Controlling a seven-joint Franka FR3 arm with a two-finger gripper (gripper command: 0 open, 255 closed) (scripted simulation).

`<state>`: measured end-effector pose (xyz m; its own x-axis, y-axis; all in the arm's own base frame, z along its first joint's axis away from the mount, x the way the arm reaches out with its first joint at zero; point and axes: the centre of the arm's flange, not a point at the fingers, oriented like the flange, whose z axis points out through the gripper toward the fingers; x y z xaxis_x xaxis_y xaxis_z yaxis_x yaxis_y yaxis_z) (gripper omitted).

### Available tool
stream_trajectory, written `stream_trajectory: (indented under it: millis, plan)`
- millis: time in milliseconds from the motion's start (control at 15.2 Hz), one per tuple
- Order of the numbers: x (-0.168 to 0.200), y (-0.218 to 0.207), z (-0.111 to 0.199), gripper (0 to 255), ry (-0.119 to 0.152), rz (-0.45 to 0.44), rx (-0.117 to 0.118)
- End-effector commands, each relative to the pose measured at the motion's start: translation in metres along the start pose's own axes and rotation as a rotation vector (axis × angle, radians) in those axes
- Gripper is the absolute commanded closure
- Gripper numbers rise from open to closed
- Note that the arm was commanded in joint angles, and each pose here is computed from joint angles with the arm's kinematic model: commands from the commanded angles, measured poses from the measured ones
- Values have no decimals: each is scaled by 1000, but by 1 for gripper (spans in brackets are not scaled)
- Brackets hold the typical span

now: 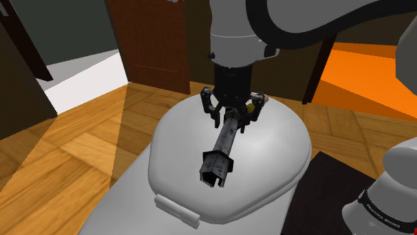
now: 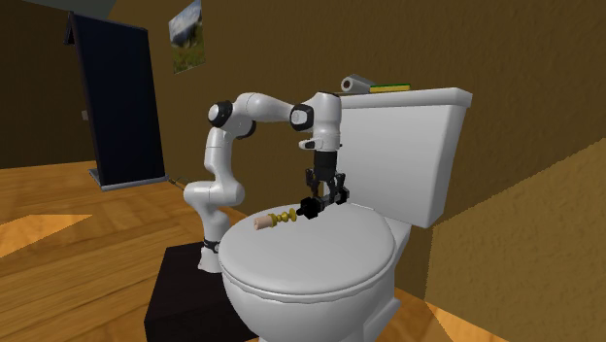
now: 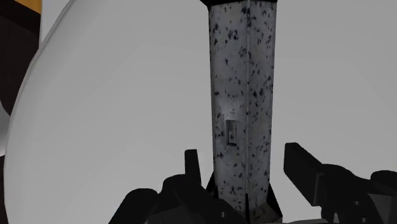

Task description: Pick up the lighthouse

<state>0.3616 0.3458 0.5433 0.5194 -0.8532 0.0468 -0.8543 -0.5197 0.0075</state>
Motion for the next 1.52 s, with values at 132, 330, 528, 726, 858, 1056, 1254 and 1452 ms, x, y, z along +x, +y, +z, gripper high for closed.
stream_trajectory:
  millis: [132,330,528,726,858,1056,1254,1452]
  plan:
    - [0,0,1,255,0,0,0]
    - [0,0,1,255,0,0,0]
    - [0,0,1,255,0,0,0]
    - [1,0,-15,255,0,0,0]
    - [1,0,-25,255,0,0,0]
    - [2,0,-41,255,0,0,0]
    - [3,0,-57,255,0,0,0]
    - [3,1,-73,255,0,0,0]
